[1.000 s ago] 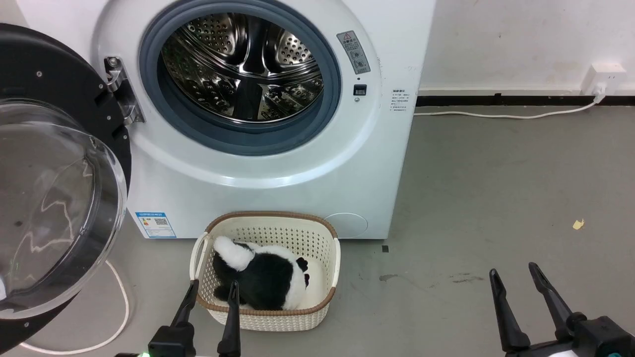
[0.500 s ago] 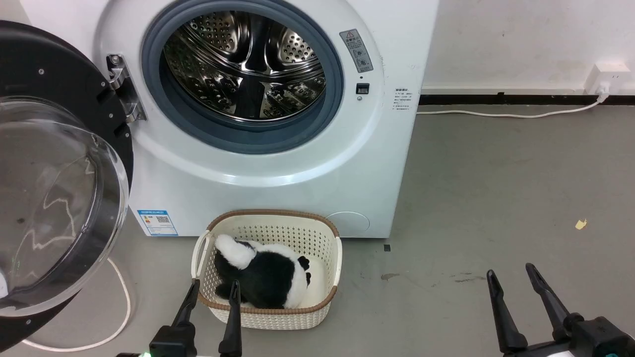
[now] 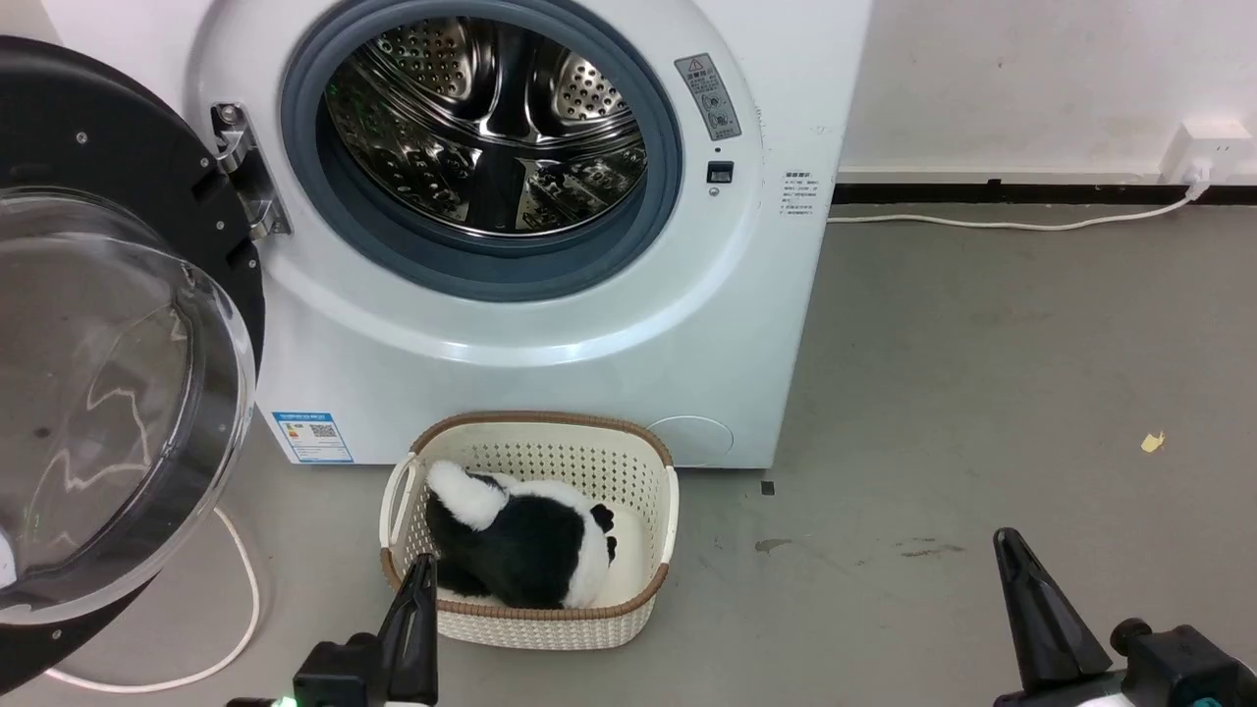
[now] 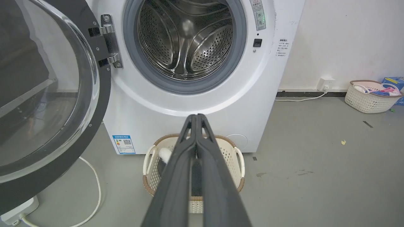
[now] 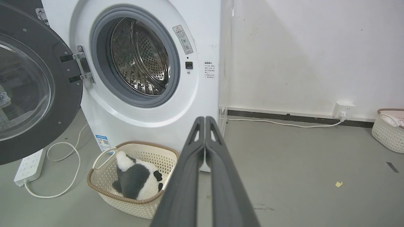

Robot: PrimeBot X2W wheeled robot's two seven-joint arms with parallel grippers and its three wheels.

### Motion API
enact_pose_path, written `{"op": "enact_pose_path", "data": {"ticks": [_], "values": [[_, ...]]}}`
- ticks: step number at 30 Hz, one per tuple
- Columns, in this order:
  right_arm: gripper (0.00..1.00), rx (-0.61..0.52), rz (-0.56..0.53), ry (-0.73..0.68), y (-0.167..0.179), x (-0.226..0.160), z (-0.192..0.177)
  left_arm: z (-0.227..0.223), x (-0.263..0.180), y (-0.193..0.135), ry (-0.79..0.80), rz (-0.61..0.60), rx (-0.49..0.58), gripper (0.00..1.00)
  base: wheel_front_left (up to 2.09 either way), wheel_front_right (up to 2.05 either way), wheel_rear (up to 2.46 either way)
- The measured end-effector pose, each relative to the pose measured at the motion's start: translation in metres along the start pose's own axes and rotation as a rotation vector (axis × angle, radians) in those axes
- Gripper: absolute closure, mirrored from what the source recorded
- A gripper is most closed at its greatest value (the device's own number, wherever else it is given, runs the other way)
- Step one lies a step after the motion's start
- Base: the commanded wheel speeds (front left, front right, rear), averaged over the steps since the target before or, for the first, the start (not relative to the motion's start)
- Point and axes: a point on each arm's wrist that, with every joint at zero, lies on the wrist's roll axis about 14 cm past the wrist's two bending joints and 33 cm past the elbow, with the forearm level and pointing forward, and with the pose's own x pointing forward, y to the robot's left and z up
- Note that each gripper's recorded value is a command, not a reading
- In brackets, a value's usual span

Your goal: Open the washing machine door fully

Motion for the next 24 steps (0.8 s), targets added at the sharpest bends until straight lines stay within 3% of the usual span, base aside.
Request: {"op": "enact_pose_path", "data": {"ticks": [24], "values": [[1.00,-0.010,0.006,0.039,0.0014,0.0033,-0.0043,0.0034,0.0053,0.0044,0.011,0.005,0.013,1.00,0.00,0.00,0.00]]}}
